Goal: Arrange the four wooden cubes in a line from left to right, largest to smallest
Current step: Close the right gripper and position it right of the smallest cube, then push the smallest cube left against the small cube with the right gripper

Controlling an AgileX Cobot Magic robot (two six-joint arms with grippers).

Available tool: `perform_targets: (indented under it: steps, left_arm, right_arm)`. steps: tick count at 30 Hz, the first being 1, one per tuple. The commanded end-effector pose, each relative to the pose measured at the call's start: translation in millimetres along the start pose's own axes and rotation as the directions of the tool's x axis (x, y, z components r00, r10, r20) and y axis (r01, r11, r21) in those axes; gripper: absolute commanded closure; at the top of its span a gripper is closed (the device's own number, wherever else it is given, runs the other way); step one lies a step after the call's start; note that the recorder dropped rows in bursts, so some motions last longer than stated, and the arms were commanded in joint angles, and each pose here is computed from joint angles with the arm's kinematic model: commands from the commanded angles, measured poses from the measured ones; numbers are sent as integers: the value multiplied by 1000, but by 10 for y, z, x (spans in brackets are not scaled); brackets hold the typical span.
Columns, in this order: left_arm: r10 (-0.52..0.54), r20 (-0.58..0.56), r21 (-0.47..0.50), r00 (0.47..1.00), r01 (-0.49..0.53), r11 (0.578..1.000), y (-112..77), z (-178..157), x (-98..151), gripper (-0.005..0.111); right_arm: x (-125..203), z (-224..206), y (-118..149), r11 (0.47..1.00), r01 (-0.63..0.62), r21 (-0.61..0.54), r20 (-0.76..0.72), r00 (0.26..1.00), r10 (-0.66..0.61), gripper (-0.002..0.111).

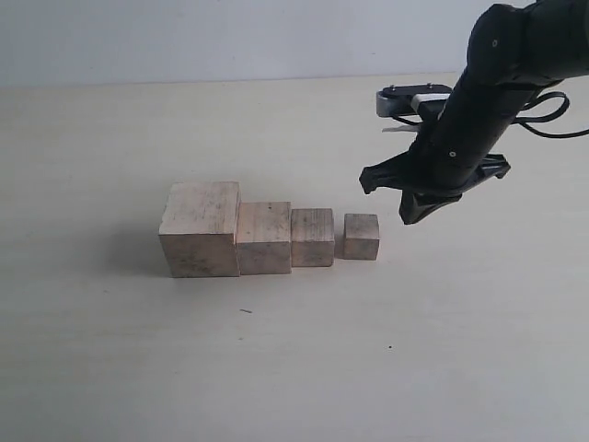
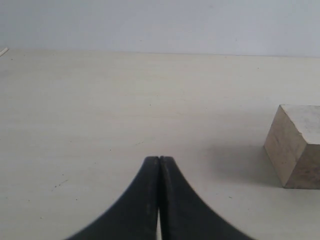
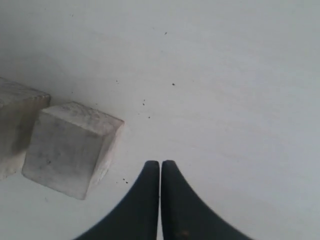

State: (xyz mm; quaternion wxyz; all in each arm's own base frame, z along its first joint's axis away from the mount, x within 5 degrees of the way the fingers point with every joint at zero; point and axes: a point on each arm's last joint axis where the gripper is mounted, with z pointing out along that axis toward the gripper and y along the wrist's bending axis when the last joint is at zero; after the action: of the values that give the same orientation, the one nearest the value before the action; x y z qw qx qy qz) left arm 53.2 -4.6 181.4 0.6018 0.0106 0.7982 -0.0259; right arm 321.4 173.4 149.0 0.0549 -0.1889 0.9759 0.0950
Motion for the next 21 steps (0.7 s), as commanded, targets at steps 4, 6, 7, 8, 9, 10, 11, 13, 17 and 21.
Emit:
perform_targets:
  steps: [4,6,7,8,9,10,11,13,17,21]
  left_arm:
    - [1,14,-5,1000,-1,1000,3,0,-1,107]
    - [1,14,-5,1000,-1,1000,3,0,-1,107]
    - [1,14,-5,1000,-1,1000,3,0,-1,107]
    - [1,14,-5,1000,-1,1000,3,0,-1,107]
    - [1,14,-5,1000,-1,1000,3,0,-1,107]
    - [1,14,-5,1000,-1,1000,3,0,-1,107]
    - [1,14,-5,1000,-1,1000,3,0,-1,107]
    - [1,14,-5,1000,-1,1000,3,0,-1,107]
    - [1,14,-5,1000,-1,1000,3,0,-1,107]
    - [1,14,-5,1000,-1,1000,3,0,-1,107]
  right_arm:
    - [27,178,-35,998,-61,5,-61,996,61,106]
    - [36,224,-27,998,-62,4,-76,995,62,106]
    - [36,231,-18,998,-59,4,-75,995,59,106]
    - [35,236,15,999,-50,3,-71,996,50,106]
    - [34,238,45,999,-43,1,-69,997,43,106]
    - [37,244,84,999,-33,-1,-68,997,33,106]
    - [37,251,126,1000,-19,-1,-62,998,19,106]
    - [42,260,189,1000,-1,-2,-57,998,1,106]
    - [30,269,218,1000,2,31,-34,999,-1,106]
    - [24,270,234,1000,-3,12,-27,1000,3,106]
